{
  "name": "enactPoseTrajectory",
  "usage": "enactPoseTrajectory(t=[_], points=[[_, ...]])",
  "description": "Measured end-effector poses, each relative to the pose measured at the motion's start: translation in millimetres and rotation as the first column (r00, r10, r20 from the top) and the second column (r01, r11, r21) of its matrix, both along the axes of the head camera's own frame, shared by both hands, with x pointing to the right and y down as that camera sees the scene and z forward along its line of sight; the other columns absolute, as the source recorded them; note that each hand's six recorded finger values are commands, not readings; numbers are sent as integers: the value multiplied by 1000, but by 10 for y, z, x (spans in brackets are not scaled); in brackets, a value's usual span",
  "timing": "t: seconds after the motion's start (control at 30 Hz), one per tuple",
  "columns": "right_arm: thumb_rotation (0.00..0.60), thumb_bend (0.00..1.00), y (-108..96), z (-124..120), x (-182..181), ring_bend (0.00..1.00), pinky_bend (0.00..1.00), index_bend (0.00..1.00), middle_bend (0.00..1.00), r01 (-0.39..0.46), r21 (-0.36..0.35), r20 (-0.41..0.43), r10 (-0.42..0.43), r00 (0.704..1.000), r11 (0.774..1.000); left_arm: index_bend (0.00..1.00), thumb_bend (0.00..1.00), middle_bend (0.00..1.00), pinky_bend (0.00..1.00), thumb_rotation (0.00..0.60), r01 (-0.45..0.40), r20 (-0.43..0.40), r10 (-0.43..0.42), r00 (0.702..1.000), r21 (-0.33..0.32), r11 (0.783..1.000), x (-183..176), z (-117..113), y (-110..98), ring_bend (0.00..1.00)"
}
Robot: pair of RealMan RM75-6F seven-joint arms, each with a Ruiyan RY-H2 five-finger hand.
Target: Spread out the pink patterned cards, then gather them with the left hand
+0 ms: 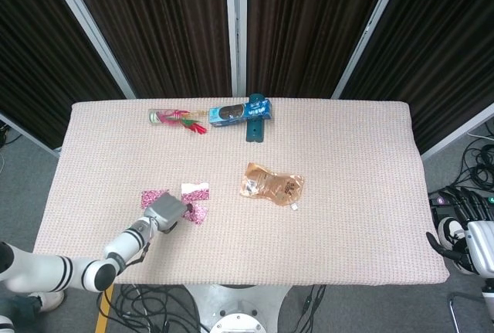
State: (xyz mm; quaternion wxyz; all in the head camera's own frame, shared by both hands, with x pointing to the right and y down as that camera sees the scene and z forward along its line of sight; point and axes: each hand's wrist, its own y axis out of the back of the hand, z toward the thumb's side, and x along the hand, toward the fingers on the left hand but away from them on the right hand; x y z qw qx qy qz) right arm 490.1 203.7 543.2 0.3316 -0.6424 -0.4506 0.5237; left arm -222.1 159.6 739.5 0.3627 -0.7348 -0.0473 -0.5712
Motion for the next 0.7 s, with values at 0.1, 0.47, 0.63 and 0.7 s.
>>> enactPoseTrajectory(t=[0.1,0.47,0.63,0.7], points=[[469,218,3,-3,1,4,0,134,91,0,2,1,0,1000,1000,271,573,883,976,600,3,1,-3,1000,-9,1000,8,-51,28,929],[462,220,21,-8,19,5,0,134,90,-6,2,-1,6,1000,1000,271,569,882,973,600,42,-32,-40,999,78,996,7,49,-123,928],[460,218,20,3,13,4,0,135,90,-4,-3,-1,4,1000,1000,271,570,882,972,600,67,-29,-64,997,85,994,-36,158,-156,928],[468,218,18,7,7,4,0,135,91,-3,-3,0,3,1000,1000,271,570,882,972,600,67,-25,-66,998,77,995,-50,181,-148,928]])
